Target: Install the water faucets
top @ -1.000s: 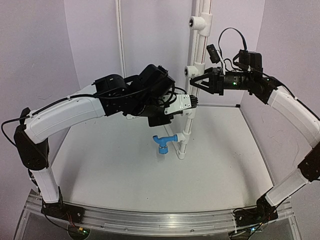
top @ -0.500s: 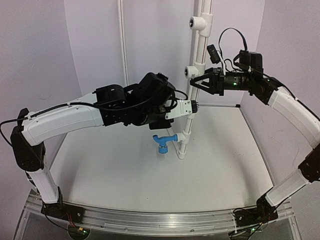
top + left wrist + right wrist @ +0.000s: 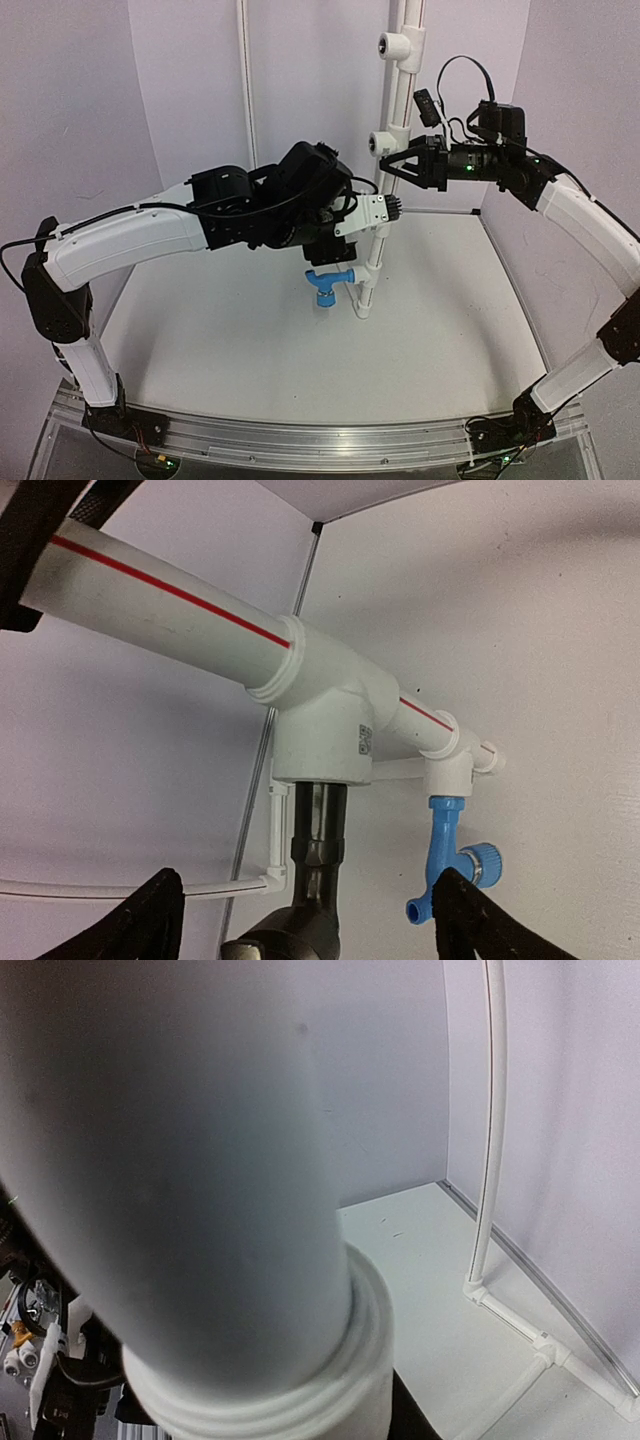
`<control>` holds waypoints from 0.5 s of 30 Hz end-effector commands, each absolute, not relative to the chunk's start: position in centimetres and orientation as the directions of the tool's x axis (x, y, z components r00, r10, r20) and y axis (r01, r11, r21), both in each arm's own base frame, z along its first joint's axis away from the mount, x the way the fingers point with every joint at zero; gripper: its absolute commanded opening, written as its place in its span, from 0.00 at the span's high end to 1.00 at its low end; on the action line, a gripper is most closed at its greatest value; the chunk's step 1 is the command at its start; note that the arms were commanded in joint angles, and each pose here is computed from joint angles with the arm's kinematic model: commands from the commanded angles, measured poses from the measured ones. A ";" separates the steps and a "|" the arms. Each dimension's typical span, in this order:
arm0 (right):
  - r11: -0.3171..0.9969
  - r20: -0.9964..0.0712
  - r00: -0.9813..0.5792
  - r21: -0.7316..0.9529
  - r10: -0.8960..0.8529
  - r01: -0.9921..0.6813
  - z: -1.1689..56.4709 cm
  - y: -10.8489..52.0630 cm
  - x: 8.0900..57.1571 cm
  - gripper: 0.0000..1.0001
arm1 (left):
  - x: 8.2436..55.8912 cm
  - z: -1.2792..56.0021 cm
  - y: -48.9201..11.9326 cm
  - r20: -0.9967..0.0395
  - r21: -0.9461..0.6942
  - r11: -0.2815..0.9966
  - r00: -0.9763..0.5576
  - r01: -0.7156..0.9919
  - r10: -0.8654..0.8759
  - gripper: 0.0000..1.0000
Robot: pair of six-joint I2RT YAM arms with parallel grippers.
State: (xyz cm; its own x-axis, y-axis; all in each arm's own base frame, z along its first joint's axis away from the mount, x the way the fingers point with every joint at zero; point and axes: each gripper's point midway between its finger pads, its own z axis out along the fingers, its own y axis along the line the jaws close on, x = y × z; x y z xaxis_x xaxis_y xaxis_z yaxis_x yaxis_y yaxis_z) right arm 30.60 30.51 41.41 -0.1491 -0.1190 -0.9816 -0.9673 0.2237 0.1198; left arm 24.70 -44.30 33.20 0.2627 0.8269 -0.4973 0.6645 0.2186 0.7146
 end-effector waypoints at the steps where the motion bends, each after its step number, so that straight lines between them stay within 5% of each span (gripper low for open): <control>1: 0.198 -0.873 -0.448 0.413 -0.194 -0.889 37.1 30.7 28.0 1.00 | 24.1 38.8 -44.4 -0.680 0.620 0.376 0.233 0.688 0.695 0.09; 8: 0.197 -0.873 -0.447 0.412 -0.194 -0.890 36.9 30.6 27.7 1.00 | 22.5 42.8 -43.7 -0.835 0.464 0.484 0.185 0.742 0.518 0.02; 15: 0.195 -0.879 -0.436 0.401 -0.191 -0.895 37.2 30.4 27.5 0.96 | 22.9 47.9 -39.0 -0.982 0.127 0.648 0.005 0.751 0.187 0.00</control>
State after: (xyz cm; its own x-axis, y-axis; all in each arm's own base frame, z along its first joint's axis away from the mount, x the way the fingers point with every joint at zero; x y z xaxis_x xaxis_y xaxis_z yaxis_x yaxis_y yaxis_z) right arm 30.29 30.36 41.38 -0.1433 -0.1137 -0.9831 -0.9677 0.2244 0.1151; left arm 22.75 -43.11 40.72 0.1128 0.5181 -0.8479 0.7621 0.5025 0.4084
